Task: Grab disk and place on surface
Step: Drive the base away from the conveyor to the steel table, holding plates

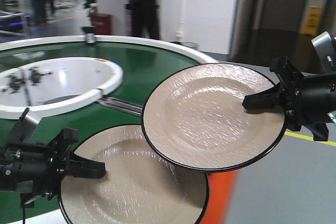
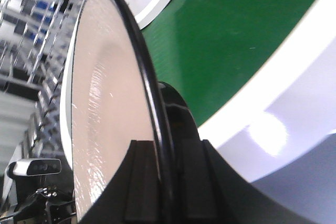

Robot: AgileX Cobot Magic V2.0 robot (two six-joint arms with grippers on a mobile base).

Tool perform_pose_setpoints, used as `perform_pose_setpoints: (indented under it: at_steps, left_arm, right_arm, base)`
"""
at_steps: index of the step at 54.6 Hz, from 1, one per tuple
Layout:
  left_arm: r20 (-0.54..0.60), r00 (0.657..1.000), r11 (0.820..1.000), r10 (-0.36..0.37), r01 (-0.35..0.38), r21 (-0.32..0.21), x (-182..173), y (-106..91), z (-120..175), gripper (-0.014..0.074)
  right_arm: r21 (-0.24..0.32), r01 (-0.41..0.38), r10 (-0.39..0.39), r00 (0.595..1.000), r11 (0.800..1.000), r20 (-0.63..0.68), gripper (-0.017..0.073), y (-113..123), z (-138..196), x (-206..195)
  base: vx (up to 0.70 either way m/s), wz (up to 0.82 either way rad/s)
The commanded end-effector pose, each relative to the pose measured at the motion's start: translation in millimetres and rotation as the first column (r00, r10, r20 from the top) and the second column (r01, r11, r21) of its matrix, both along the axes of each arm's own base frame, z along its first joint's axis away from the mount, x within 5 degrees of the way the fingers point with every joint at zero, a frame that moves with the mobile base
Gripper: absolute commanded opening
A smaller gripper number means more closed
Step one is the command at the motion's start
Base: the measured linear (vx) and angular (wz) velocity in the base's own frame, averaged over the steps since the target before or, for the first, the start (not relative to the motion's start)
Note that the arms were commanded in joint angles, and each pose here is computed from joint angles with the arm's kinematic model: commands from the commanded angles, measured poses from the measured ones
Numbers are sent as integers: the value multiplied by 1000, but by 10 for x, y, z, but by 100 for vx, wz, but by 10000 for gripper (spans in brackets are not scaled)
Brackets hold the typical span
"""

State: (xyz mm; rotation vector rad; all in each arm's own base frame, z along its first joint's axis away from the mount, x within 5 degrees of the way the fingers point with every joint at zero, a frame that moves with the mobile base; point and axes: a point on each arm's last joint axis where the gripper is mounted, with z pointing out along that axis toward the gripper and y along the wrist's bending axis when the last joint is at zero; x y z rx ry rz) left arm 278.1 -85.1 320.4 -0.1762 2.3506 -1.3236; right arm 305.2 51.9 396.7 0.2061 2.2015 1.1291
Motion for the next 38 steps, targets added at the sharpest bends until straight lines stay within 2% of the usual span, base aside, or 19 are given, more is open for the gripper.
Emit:
perform_pose_setpoints:
  at_steps: [1, 20, 38]
  left_arm:
    - [48, 999, 991, 24, -18, -132, -54, -42, 289, -1]
    - [48, 999, 991, 24, -18, -132, -54, -42, 289, -1]
    - [48, 999, 991, 24, -18, -132, -54, -42, 289, -1]
  right_arm:
    - [116, 35, -47, 994, 993, 99, -5, 10, 330, -84]
    - [116, 35, -47, 994, 993, 99, -5, 10, 330, -84]
    - [116, 34, -46, 994, 993, 99, -5, 10, 329, -85]
  base:
    - [-17, -71]
    - [-12, -72]
    - [2, -65]
